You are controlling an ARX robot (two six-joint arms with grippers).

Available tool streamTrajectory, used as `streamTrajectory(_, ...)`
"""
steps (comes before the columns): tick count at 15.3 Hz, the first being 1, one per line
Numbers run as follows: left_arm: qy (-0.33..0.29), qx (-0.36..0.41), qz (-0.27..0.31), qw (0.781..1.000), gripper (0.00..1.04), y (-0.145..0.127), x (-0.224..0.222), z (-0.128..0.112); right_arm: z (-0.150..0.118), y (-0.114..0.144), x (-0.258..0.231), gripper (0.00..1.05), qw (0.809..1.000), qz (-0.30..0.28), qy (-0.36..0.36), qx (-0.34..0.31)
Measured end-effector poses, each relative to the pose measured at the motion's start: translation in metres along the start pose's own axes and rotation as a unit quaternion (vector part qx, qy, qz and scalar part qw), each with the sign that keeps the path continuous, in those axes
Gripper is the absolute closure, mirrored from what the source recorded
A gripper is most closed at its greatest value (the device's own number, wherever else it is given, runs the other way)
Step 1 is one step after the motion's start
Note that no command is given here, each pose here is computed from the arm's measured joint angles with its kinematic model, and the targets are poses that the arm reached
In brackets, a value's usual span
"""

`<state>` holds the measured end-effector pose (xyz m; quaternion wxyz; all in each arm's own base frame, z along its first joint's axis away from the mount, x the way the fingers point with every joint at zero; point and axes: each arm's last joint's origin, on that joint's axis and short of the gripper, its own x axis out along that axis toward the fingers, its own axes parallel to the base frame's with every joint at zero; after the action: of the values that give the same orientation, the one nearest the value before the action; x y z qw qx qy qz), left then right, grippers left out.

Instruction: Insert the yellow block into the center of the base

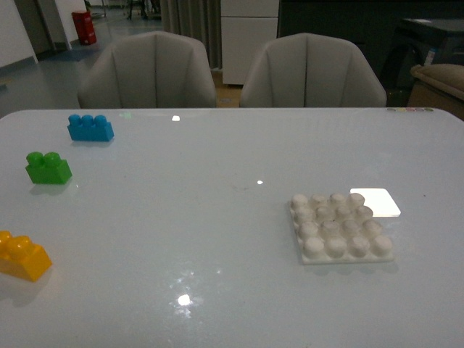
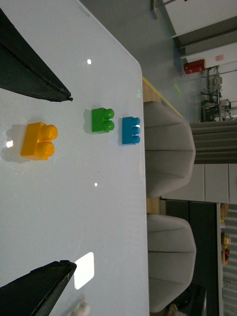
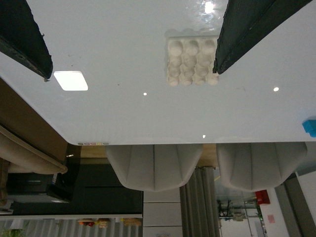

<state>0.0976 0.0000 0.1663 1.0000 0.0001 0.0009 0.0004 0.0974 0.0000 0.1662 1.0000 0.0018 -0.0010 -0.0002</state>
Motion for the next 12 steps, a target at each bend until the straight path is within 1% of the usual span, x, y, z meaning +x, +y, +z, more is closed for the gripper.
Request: streamTrajectory(12, 0.0, 0.0, 0.0, 1.0, 0.07, 0.0, 0.0, 0.0, 0.0, 0.0, 0.0, 0.06, 1.0, 0.0, 0.0, 0.0)
